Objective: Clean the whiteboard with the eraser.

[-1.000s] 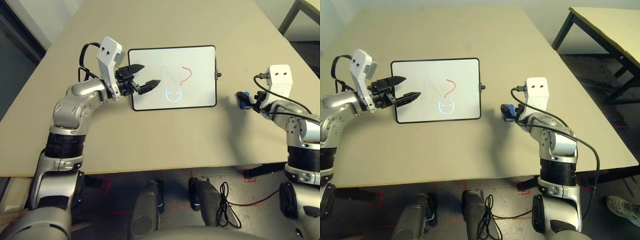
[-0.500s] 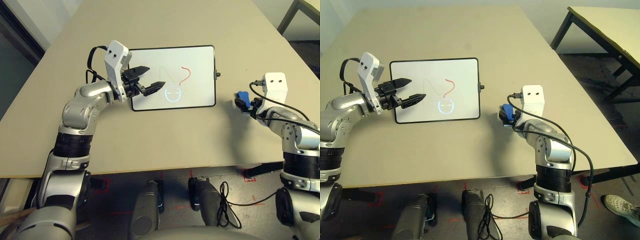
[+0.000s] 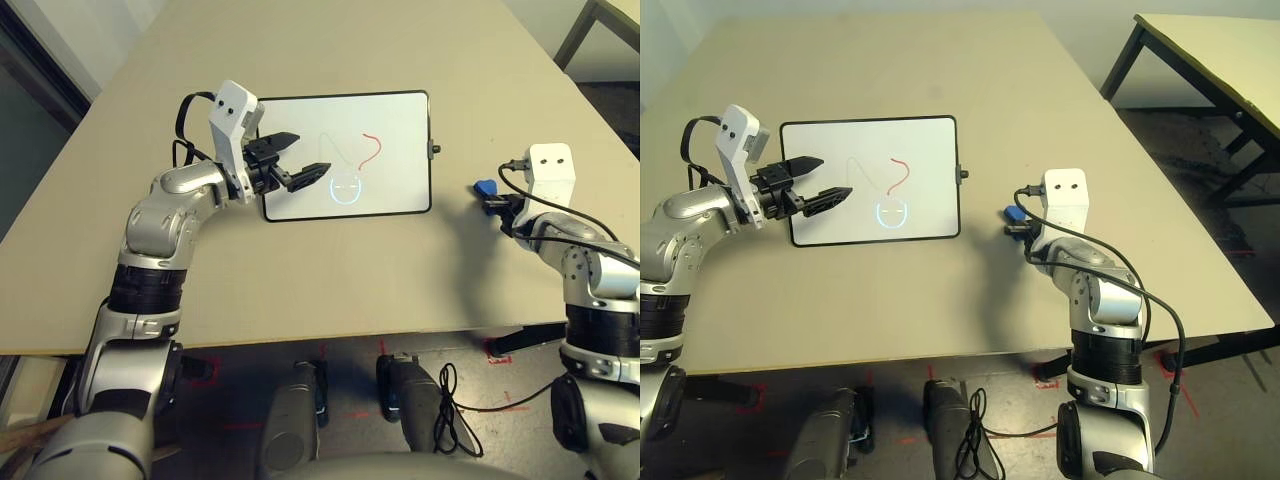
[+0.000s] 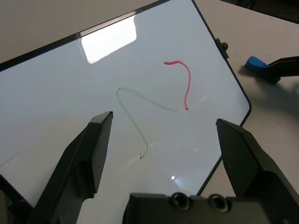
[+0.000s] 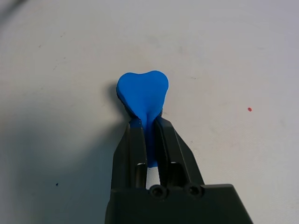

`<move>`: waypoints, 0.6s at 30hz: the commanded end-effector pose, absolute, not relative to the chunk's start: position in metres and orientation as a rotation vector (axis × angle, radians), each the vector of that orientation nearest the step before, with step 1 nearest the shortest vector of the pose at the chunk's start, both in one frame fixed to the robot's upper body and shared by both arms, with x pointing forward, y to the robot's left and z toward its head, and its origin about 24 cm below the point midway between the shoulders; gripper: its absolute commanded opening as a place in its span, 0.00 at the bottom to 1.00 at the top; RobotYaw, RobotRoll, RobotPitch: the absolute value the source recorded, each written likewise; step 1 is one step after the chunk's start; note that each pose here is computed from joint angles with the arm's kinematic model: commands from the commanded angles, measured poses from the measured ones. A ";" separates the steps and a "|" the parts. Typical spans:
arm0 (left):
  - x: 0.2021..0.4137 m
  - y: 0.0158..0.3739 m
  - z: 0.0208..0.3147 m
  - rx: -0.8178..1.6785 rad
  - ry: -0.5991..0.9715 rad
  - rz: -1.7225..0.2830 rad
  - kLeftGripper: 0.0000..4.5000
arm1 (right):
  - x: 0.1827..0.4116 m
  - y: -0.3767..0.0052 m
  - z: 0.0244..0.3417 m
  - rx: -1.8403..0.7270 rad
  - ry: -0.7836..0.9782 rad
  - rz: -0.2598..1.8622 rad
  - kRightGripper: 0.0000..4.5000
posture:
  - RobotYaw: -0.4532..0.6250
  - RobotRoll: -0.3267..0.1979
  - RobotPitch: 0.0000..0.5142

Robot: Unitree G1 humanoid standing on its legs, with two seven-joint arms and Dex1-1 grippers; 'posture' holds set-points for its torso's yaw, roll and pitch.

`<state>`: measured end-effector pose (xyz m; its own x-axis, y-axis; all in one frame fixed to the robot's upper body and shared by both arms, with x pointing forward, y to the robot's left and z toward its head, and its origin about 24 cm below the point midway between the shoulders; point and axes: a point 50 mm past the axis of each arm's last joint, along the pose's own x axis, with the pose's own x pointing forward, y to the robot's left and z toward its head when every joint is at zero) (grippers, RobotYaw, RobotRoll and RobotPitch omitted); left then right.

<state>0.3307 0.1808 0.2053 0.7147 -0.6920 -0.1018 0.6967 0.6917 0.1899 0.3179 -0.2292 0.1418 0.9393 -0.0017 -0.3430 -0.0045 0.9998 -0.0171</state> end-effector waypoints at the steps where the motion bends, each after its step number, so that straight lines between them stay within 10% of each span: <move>1: 0.331 0.180 0.204 0.225 0.027 -0.776 1.00 | 0.322 -0.232 0.151 -0.061 0.313 -0.002 0.03 | 0.37 0.62 0.37; 18: 0.333 0.178 0.206 0.231 0.024 -0.781 1.00 | 0.336 -0.113 0.238 -0.183 0.105 0.615 0.00 | 0.37 0.62 0.36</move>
<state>0.3328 0.1784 0.2074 0.7116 -0.6965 -0.0925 0.6995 0.6900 0.1858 0.3393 -0.1252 0.2380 0.8435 0.5193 -0.1368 -0.5348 0.8354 -0.1264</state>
